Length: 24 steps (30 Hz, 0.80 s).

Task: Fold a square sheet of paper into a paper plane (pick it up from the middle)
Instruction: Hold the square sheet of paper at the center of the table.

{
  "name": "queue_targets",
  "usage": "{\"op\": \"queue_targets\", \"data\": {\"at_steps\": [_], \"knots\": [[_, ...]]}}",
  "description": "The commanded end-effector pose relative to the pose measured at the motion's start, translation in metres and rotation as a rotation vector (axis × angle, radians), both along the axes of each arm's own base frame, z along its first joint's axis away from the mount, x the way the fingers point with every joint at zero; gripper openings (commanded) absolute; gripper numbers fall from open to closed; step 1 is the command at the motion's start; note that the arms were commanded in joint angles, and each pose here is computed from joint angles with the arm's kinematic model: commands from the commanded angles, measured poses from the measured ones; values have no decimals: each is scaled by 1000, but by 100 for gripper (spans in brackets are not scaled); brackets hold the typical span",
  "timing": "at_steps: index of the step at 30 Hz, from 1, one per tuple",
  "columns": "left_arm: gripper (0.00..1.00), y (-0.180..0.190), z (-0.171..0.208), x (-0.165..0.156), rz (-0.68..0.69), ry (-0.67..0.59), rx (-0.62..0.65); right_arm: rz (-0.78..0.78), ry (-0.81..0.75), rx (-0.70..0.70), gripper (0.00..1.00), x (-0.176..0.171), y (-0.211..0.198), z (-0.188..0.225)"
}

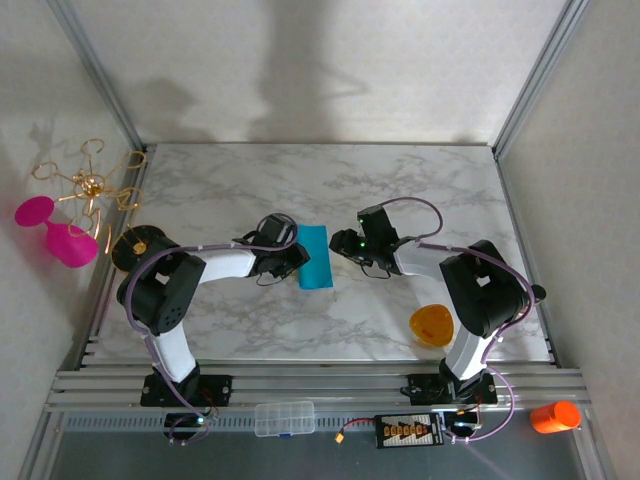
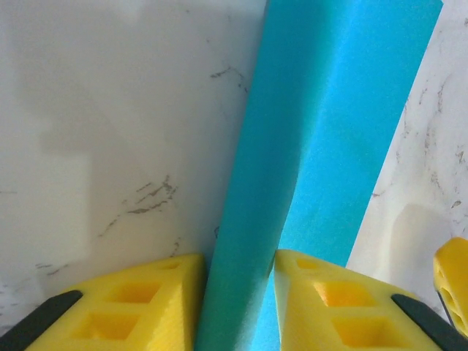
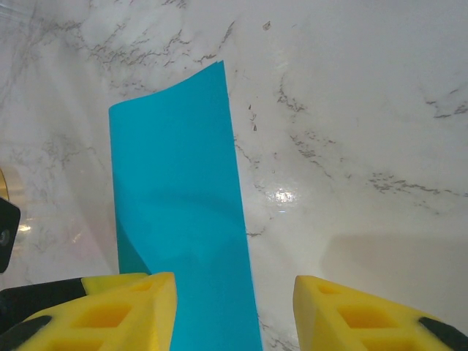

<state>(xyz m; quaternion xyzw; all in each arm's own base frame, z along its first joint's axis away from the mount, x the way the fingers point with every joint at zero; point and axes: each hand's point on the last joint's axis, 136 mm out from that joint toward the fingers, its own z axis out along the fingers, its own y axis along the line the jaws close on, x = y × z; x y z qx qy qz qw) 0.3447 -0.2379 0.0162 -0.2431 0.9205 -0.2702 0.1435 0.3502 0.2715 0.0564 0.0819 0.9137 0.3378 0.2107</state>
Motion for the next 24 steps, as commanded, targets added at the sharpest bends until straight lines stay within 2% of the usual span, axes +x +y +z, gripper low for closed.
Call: {"op": "queue_targets", "data": {"at_steps": [1,24], "knots": [[31,54,-69,-45,91,201,231,3,7,10,47,0,1,-5],[32,63,-85,-58,141,251,232,12,19,12,47,-3,2,-11]]}}
